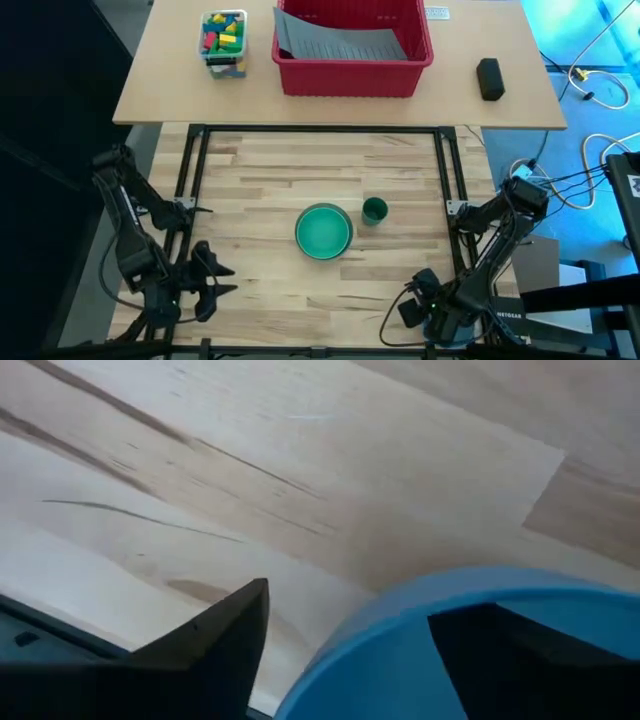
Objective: Nest bowls inside each other
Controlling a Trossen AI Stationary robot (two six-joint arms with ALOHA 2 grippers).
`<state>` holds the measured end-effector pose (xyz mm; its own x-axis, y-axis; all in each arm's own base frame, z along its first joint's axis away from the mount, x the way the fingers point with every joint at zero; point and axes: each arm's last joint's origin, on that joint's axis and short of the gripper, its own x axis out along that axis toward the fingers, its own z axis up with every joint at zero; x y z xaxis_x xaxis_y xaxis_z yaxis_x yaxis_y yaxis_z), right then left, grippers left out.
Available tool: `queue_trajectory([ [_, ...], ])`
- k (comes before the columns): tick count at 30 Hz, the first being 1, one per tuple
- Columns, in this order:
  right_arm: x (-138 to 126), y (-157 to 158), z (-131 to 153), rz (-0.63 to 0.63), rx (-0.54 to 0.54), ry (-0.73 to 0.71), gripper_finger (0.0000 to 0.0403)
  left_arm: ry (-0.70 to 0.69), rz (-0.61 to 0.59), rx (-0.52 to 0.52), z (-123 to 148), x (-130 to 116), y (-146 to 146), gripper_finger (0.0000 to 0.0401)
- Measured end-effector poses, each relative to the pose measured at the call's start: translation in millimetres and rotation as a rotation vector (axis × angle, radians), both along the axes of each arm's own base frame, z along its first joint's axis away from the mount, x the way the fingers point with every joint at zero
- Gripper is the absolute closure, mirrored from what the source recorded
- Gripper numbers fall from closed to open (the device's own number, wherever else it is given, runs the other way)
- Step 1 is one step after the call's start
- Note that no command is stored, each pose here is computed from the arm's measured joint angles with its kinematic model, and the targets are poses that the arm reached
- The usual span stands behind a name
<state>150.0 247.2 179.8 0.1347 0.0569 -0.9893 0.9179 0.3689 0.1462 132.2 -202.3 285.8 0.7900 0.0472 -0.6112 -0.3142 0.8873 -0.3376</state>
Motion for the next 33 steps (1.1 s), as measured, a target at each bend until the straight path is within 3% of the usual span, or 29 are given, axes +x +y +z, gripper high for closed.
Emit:
queue_trajectory([
  [22, 13, 14, 2, 0.116, 0.045, -0.174, 0.0392, -0.008, -0.029, 0.030, 6, 0, 6, 0.0236],
  [28, 38, 7, 17, 0.260, -0.066, -0.307, 0.0399, -0.047, -0.071, 0.061, 12, 1, 7, 0.0236],
  [33, 68, -6, 35, 0.331, -0.179, -0.405, 0.0402, -0.139, -0.040, 0.092, 24, -5, 17, 0.0236],
])
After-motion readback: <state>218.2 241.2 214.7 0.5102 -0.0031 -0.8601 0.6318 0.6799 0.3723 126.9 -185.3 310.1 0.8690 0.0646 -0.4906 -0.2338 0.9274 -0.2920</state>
